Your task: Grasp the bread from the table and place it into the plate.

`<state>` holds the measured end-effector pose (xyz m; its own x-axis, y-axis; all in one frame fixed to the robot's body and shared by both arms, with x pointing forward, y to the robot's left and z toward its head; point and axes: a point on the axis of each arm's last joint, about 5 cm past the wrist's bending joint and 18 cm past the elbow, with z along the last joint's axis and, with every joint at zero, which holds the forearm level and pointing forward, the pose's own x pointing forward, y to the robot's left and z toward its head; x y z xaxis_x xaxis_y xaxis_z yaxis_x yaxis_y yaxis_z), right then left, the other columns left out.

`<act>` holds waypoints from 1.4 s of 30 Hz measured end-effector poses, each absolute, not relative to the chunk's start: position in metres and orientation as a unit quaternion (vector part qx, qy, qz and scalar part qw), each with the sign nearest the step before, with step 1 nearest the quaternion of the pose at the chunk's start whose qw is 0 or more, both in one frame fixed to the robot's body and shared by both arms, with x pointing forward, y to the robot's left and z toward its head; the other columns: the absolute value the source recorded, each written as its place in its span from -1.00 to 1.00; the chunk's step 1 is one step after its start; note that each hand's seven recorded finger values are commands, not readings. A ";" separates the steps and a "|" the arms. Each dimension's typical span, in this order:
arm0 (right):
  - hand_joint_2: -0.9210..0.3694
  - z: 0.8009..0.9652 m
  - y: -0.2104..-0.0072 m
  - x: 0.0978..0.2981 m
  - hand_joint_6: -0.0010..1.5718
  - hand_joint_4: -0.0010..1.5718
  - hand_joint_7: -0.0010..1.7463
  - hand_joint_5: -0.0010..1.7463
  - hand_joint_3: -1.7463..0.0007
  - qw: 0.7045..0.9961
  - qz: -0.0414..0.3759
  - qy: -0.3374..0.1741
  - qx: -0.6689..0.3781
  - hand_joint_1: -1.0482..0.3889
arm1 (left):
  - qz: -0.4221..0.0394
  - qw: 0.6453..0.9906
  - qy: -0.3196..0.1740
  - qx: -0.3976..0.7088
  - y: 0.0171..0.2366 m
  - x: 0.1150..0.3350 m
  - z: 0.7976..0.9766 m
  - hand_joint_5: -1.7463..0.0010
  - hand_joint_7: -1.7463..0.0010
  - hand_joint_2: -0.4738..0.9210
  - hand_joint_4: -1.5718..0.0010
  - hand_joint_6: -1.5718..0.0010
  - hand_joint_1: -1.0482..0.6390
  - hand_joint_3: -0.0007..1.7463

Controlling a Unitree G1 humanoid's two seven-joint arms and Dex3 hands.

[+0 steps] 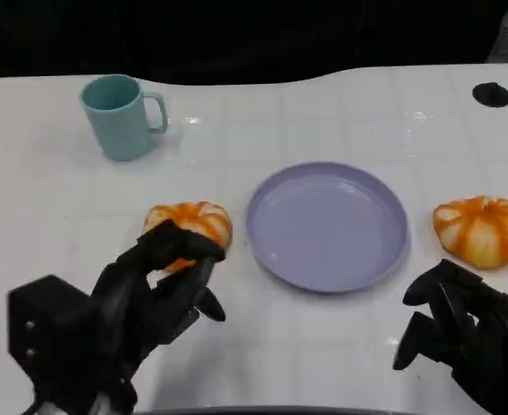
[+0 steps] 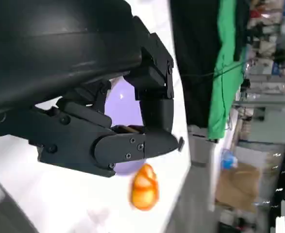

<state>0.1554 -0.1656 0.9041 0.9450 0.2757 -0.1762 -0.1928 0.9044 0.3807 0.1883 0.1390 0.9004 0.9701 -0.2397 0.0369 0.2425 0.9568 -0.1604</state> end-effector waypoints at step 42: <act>-1.00 0.905 -0.164 0.156 -0.39 -0.21 0.85 1.00 0.52 0.969 0.122 0.114 0.183 -0.15 | -0.146 0.769 -0.126 0.609 0.148 0.235 0.954 0.67 0.97 0.76 1.00 0.71 -0.35 -1.00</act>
<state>0.1563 -0.1637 0.9045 0.9441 0.2788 -0.1761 -0.1953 0.9030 0.3826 0.2352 0.1482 0.9539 0.9255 -0.3785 0.0153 0.0717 0.2148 0.9740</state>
